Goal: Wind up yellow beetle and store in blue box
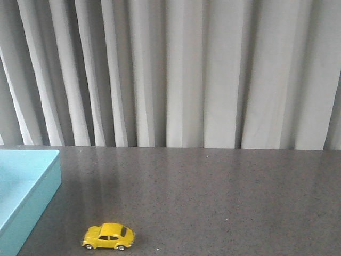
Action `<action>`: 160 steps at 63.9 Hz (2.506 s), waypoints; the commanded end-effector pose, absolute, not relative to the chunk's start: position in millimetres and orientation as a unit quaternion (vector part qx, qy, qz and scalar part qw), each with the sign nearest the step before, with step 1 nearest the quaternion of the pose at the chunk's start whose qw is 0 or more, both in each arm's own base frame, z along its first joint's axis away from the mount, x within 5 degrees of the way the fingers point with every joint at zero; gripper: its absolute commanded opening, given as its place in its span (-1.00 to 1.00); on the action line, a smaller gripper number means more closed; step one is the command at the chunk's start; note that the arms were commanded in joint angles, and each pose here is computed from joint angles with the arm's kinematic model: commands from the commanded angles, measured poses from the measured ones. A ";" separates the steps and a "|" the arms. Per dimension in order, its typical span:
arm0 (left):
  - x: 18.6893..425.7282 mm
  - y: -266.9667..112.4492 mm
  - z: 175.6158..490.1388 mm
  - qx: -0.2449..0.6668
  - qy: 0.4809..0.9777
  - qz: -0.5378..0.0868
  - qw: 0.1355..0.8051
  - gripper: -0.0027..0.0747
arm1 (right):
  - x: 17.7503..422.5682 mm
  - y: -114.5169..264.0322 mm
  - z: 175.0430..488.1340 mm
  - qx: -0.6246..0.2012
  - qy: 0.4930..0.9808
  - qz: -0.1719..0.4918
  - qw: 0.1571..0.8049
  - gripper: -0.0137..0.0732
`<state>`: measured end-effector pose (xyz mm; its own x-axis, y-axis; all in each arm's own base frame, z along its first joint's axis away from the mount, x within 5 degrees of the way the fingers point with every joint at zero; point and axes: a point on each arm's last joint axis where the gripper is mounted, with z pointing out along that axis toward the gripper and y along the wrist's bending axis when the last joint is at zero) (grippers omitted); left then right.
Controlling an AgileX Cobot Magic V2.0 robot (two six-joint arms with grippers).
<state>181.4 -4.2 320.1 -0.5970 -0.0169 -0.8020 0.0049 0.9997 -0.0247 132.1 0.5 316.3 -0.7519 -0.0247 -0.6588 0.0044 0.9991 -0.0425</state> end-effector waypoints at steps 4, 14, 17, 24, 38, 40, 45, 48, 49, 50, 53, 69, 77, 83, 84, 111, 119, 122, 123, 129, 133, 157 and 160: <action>185.3 -4.6 335.5 -0.007 0.870 -0.017 0.492 0.42 | 132.9 1.8 330.5 -0.008 0.903 -0.014 0.429 0.56; 185.8 -4.6 336.4 -0.007 0.868 -0.017 0.497 0.42 | 131.6 2.4 331.0 -0.007 0.903 -0.009 0.430 0.56; 185.8 -4.6 336.4 -0.007 0.868 -0.017 0.497 0.42 | 131.2 2.4 330.6 -0.006 0.904 -0.009 0.427 0.56; 185.5 -4.6 338.2 -0.007 0.868 -0.017 0.495 0.42 | 131.1 2.3 330.3 -0.006 0.905 -0.009 0.426 0.56; 194.1 -6.1 367.8 0.077 0.880 0.020 0.468 0.42 | 131.1 2.4 330.4 -0.006 0.905 -0.009 0.426 0.56; 196.7 -7.1 371.1 0.095 0.884 0.023 0.458 0.42 | 131.1 2.4 330.4 -0.006 0.905 -0.009 0.426 0.56; 209.0 -10.7 379.4 0.131 0.886 0.019 0.445 0.42 | 131.1 2.4 330.4 -0.006 0.905 -0.009 0.426 0.56; 218.9 -14.4 382.8 0.160 0.884 0.011 0.439 0.42 | 131.1 2.4 330.4 -0.006 0.905 -0.009 0.426 0.56; 222.1 -14.8 381.7 0.168 0.885 0.012 0.434 0.42 | 131.1 2.4 330.4 -0.006 0.905 -0.009 0.426 0.56; 225.4 -16.2 384.3 0.174 0.883 0.007 0.436 0.42 | 131.1 2.4 330.4 -0.006 0.905 -0.009 0.426 0.56; 237.4 -19.0 384.9 0.195 0.881 0.002 0.432 0.42 | 131.1 2.4 330.4 -0.006 0.905 -0.009 0.426 0.56; 305.0 -28.7 388.5 0.303 0.870 -0.010 0.388 0.46 | 131.1 2.4 330.4 -0.006 0.905 -0.009 0.426 0.56; 335.4 -30.7 378.2 0.368 0.863 -0.006 0.347 0.48 | 131.1 2.4 330.4 -0.006 0.905 -0.009 0.426 0.56; 354.2 -34.4 368.2 0.416 0.850 -0.010 0.323 0.48 | 131.1 2.4 330.4 -0.006 0.905 -0.009 0.426 0.56; 358.3 -35.8 364.6 0.421 0.849 -0.013 0.318 0.48 | 131.1 2.4 330.4 -0.006 0.905 -0.009 0.426 0.56; 407.2 -75.2 313.2 0.555 0.804 0.023 0.212 0.48 | 131.1 2.4 330.4 -0.006 0.905 -0.009 0.426 0.56; 410.3 -73.8 300.4 0.560 0.808 0.021 0.181 0.48 | 131.1 2.4 330.4 -0.006 0.905 -0.009 0.426 0.56; 410.3 -72.5 299.1 0.560 0.809 0.026 0.174 0.48 | 131.1 2.4 330.4 -0.006 0.905 -0.009 0.426 0.56; 410.2 -72.5 299.0 0.560 0.810 0.025 0.173 0.48 | 131.1 2.4 330.4 -0.006 0.905 -0.009 0.426 0.56; 410.0 -72.3 298.9 0.556 0.813 0.025 0.172 0.48 | 131.1 2.4 330.4 -0.006 0.905 -0.009 0.426 0.56; 410.0 -72.3 298.9 0.556 0.813 0.025 0.172 0.48 | 131.1 2.4 330.4 -0.006 0.905 -0.009 0.426 0.56; 420.2 -74.7 265.2 0.552 0.824 -0.002 0.128 0.48 | 131.1 2.4 330.4 -0.006 0.905 -0.009 0.426 0.56; 420.7 -74.6 263.9 0.552 0.824 -0.002 0.127 0.48 | 131.1 2.4 330.4 -0.006 0.905 -0.009 0.426 0.56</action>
